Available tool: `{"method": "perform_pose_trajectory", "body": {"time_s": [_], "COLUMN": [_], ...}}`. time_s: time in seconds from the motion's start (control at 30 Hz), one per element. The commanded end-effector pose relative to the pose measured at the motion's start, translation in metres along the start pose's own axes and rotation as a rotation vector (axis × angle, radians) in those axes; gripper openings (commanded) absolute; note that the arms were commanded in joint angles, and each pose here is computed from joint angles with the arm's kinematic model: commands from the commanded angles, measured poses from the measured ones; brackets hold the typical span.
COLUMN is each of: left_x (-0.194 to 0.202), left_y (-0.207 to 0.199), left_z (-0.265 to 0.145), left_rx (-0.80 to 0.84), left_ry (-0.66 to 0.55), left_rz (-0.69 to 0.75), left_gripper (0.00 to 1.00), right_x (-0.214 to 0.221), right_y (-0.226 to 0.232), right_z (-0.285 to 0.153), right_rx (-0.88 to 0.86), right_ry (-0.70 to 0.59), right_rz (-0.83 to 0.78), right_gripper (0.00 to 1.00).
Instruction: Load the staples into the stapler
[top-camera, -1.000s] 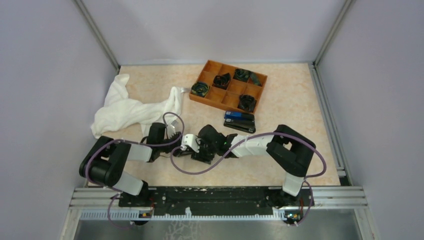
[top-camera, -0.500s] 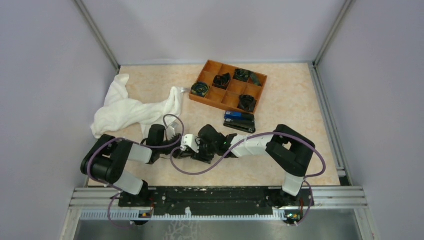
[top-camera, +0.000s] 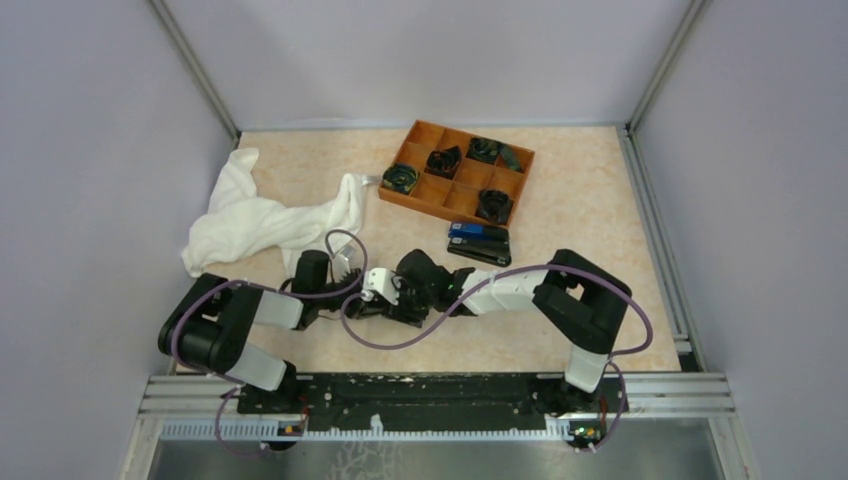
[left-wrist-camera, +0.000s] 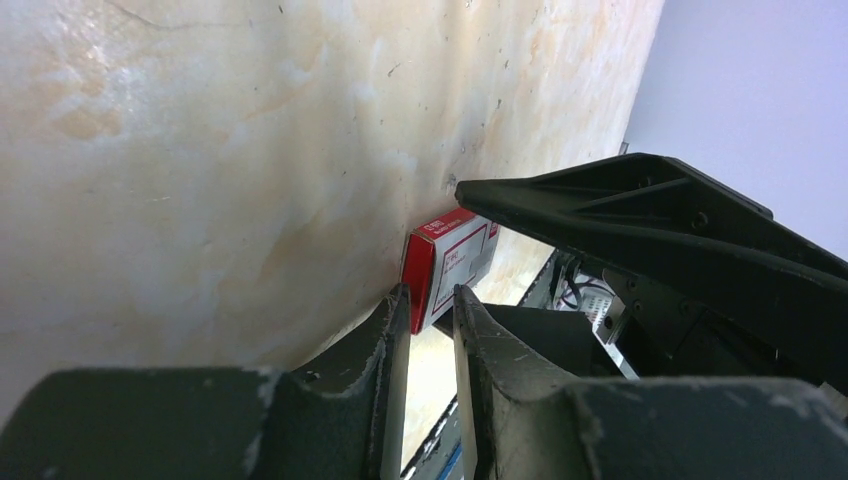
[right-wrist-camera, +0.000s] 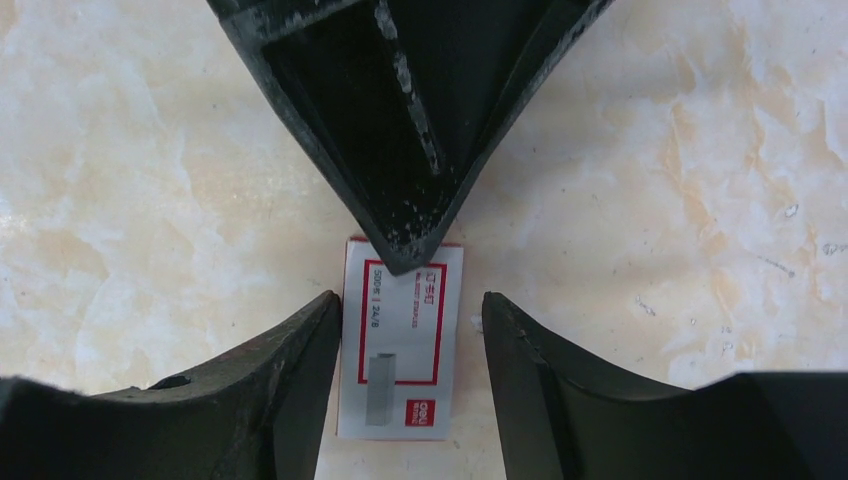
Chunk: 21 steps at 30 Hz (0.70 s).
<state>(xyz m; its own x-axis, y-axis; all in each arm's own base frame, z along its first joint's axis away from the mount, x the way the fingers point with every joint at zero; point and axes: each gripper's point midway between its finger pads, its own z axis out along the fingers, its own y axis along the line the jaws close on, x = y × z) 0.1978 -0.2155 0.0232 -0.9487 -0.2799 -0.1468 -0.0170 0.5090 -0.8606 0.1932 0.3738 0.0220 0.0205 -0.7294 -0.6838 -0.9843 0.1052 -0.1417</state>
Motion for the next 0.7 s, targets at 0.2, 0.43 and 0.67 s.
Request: {"method": "perform_pose_trajectory", "body": {"time_s": [0.2, 0.43, 0.67], "left_x": [-0.002, 0.0, 0.001], "left_y": [0.0, -0.001, -0.004], "left_z": [0.0, 0.002, 0.003], "left_rx": [0.001, 0.027, 0.05], "left_ry": [-0.001, 0.016, 0.024], "left_rz": [0.016, -0.001, -0.011], "left_gripper": [0.28, 0.27, 0.24], "right_x": [0.04, 0.044, 0.042], "right_y": [0.007, 0.011, 0.016], "right_z": [-0.018, -0.012, -0.005], "right_rx": [-0.004, -0.03, -0.062], "right_ry": [0.136, 0.147, 0.138], "right_rz": [0.019, 0.019, 0.017], "right_gripper": [0.56, 0.53, 0.51]}}
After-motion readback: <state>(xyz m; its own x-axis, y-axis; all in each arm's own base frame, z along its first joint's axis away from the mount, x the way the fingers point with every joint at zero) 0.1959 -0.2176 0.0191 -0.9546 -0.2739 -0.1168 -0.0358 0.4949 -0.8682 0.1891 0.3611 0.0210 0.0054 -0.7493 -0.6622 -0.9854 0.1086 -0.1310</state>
